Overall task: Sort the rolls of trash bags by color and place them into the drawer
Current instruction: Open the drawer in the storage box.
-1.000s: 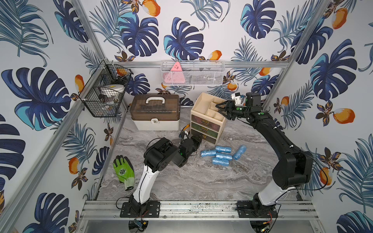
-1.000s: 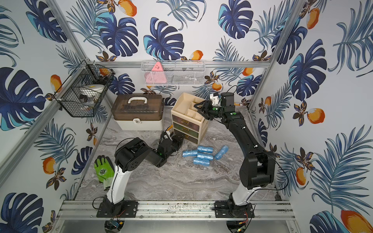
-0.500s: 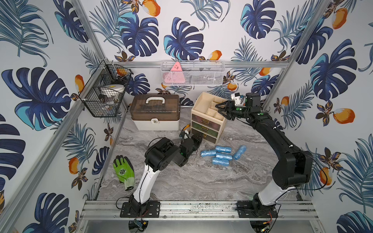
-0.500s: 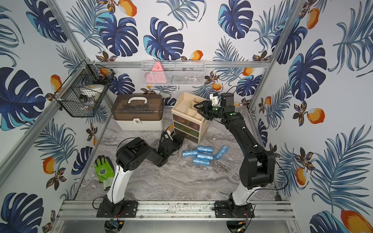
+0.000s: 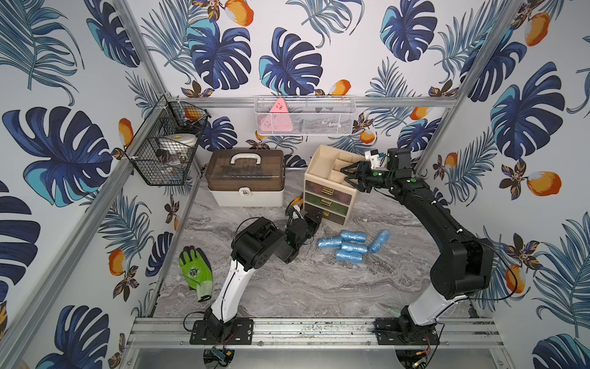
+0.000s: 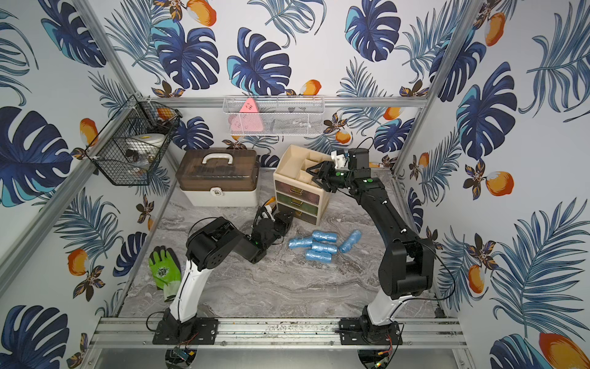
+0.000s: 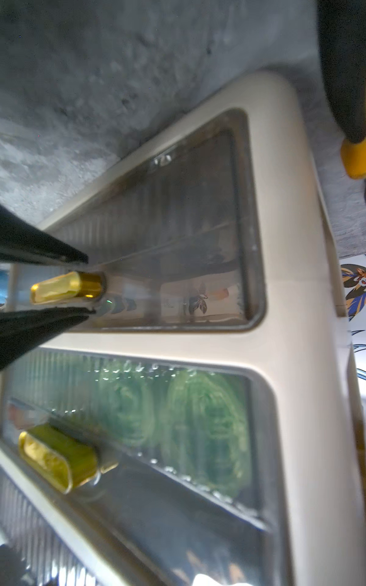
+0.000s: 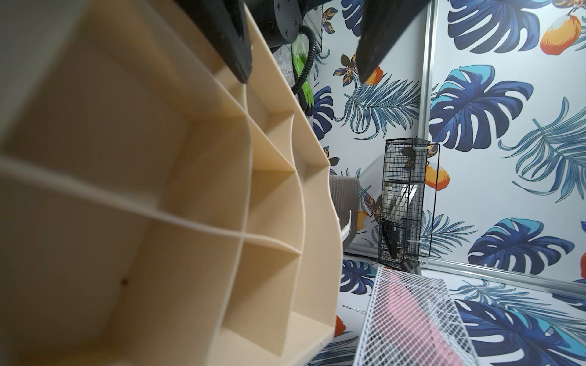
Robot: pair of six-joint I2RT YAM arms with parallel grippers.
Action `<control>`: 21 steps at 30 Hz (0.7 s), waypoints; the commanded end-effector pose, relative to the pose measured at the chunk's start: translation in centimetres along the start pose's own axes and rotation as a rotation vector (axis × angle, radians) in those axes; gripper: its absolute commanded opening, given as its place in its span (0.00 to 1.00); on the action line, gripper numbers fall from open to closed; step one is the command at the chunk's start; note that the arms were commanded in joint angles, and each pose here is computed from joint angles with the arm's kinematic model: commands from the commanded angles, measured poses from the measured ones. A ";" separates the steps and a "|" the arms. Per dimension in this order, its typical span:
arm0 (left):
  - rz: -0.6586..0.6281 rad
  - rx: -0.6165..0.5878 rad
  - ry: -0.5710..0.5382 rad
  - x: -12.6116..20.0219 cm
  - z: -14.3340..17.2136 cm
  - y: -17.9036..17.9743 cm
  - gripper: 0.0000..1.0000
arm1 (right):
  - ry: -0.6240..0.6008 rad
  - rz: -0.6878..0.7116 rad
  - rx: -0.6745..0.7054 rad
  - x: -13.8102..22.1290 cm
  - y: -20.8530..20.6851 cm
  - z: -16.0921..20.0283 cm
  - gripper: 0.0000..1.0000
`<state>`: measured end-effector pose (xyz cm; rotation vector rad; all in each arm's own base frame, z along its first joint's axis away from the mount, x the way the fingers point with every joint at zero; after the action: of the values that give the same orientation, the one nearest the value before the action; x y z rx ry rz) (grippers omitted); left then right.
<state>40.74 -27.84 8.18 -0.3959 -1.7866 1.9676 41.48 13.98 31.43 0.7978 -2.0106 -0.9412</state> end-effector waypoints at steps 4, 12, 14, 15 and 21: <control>0.039 -0.005 -0.001 -0.2 -0.1 -0.6 0.27 | 0.032 0.073 -0.076 -0.3 -1.6 0.9 0.56; 0.044 0.002 -0.007 -0.6 -0.1 -0.7 0.23 | 0.037 0.075 -0.080 -0.5 -1.9 1.0 0.56; 0.048 0.004 -0.009 -0.8 0.0 -0.9 0.22 | 0.036 0.075 -0.081 -0.5 -1.9 1.0 0.56; 0.053 0.004 -0.005 -1.0 0.0 -1.0 0.22 | 0.036 0.075 -0.082 -0.5 -1.9 1.0 0.56; 0.055 -0.009 -0.003 -1.2 0.1 -1.5 0.20 | 0.037 0.076 -0.084 -0.5 -2.0 1.0 0.56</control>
<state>41.63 -28.42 8.28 -0.3933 -1.7887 1.9718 41.69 13.91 31.27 0.7997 -2.0105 -0.9513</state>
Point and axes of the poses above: each gripper's point midway between its finger pads, its own x axis back along the fingers, its own y axis along the line the jaws close on, z = x × y, the point moved 7 cm from there along x, back along the fingers, and after that the axes turned 12 degrees about x, right-handed, at the moved point
